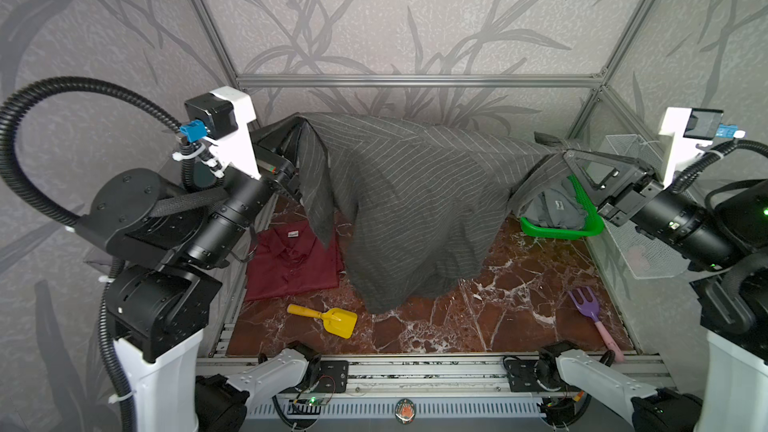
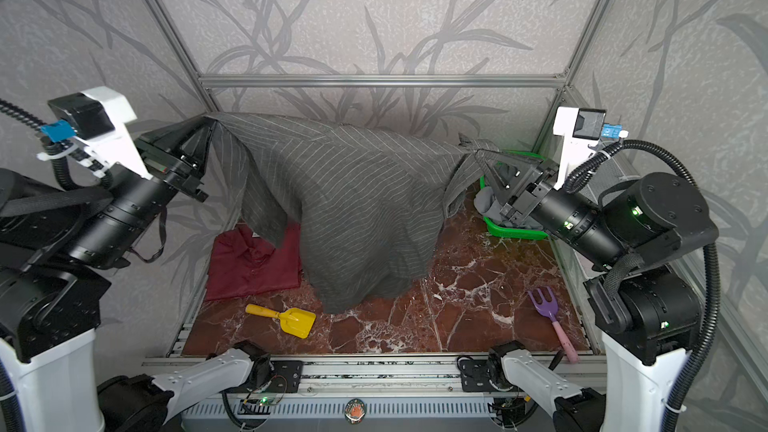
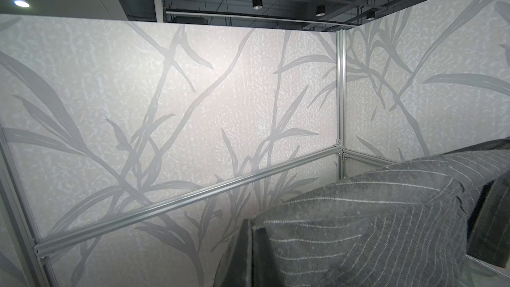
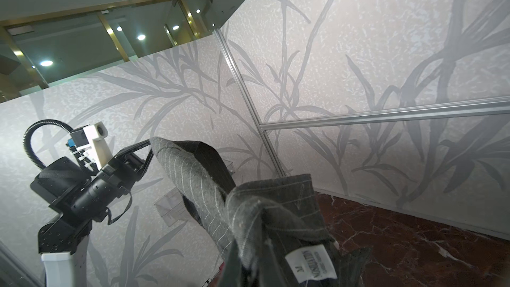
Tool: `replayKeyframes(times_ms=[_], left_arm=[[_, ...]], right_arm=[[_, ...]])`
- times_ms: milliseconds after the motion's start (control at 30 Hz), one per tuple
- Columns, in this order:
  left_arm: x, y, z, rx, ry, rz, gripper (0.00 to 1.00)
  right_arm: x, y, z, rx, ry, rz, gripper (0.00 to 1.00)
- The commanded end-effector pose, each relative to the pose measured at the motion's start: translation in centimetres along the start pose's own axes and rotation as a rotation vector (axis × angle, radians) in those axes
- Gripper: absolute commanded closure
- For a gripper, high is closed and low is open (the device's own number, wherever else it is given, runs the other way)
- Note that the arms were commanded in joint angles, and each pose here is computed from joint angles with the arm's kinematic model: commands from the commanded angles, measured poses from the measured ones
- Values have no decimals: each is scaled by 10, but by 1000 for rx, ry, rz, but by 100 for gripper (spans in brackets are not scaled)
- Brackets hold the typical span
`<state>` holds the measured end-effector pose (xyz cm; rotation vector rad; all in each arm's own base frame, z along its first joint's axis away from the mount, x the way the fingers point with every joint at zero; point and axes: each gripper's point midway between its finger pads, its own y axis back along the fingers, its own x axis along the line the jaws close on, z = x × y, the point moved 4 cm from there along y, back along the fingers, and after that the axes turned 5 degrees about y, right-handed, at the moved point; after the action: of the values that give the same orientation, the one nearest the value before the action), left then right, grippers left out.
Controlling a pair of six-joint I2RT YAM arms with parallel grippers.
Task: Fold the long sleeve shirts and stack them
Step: 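Grasp the shirt's hanging edge with the left gripper and stretch it between grippers, then lower the grey shirt flat onto the table with both grippers and release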
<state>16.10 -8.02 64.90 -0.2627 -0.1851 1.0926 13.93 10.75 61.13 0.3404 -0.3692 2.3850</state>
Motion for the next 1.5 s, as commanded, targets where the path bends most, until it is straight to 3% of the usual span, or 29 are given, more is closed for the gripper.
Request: replayKeyframes(times_ms=[0,233,367,567,767,1100,1300,1467], left_arm=[[3,15,40,-142,-63,33,100],[-10,22,66,-237,-158,-23,100],[-18,-4,51,-192,-260,-20,100],[-48,-94,-37,-6,-570,50,100],[-50,-163,-128,140,-678,92,100],[-1,-245,-286,398,-620,110,100],[3,-288,-385,547,-544,44,100],[1,-308,-473,663,-490,-6,100]], right_arm=[[28,17,17,-63,33,90,100],[35,29,18,-86,-45,93,100],[12,31,8,-83,-108,-57,100],[-46,26,-42,-16,-217,-312,100],[-115,25,-123,61,-371,-560,100],[-194,41,-276,210,-636,-826,100],[-222,57,-309,196,-603,-972,100],[-239,52,-334,277,-598,-1022,100]])
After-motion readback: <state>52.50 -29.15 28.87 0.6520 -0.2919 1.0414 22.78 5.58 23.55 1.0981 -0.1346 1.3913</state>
